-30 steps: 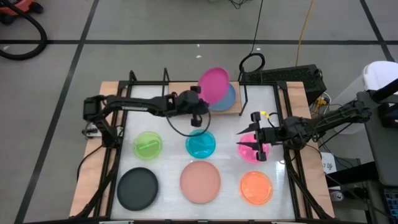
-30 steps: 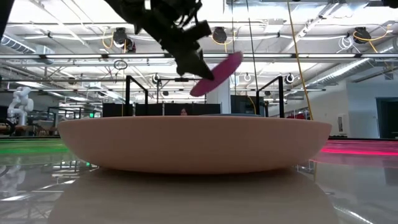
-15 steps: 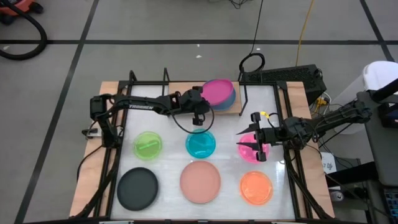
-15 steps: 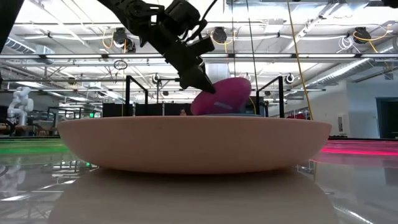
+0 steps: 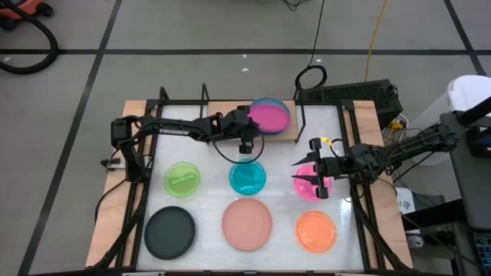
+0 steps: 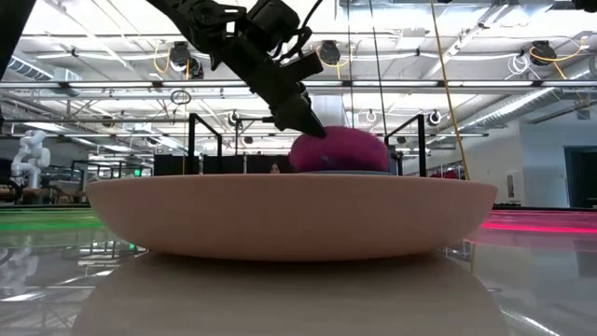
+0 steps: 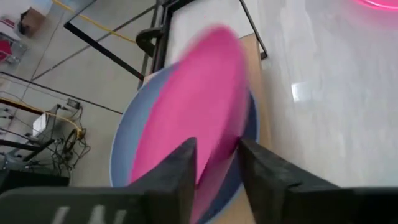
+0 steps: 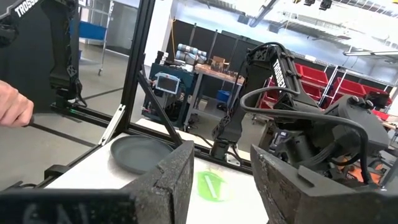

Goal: Place and stack plates onto a shelf
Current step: Stack the large pink plate on top of the large blue plate on the shelf, then stack the large light orange plate on top of the large pink plate on the shelf

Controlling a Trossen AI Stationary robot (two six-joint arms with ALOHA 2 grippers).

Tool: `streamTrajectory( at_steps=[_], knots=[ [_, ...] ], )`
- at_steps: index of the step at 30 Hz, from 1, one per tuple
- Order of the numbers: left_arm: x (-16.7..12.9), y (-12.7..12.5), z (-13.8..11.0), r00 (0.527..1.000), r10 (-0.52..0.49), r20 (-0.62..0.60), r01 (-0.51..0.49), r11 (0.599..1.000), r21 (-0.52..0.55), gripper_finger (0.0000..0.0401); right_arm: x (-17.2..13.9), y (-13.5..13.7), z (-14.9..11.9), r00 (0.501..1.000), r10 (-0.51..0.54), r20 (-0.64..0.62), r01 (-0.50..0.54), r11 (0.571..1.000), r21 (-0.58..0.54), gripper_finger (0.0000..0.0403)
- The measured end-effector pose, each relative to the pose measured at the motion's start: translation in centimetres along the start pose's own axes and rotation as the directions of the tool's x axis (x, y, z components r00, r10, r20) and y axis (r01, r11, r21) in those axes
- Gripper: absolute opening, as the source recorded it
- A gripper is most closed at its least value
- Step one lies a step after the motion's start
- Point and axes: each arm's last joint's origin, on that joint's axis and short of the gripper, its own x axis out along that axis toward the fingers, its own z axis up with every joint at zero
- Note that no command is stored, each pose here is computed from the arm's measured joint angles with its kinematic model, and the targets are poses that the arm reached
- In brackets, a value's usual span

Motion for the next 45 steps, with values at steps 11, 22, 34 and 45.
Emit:
streamTrajectory(
  at_steps=[11,22,34,45],
  knots=[
    [-2.2,0.3,1.9,0.991,0.134,0.026,-0.132,0.989,-0.069,0.0202,0.0,-0.2,-0.6,0.993,-0.089,-0.084,0.088,0.996,-0.008,0.0139],
    [-8.1,-0.9,4.4,0.956,0.018,0.292,0.057,0.967,-0.248,0.0202,0.0,-0.1,-0.9,0.991,-0.077,-0.113,0.079,0.997,0.009,0.0139],
    [-11.1,-3.0,-0.4,0.84,0.165,0.517,0.077,0.907,-0.414,0.0202,-0.1,0.0,-1.2,0.987,-0.065,-0.145,0.07,0.997,0.028,0.0139],
    [-11.1,-3.0,-0.6,0.847,0.158,0.508,0.083,0.904,-0.42,0.0202,-0.1,0.0,-1.2,0.988,-0.067,-0.142,0.071,0.997,0.025,0.0139]
  ],
)
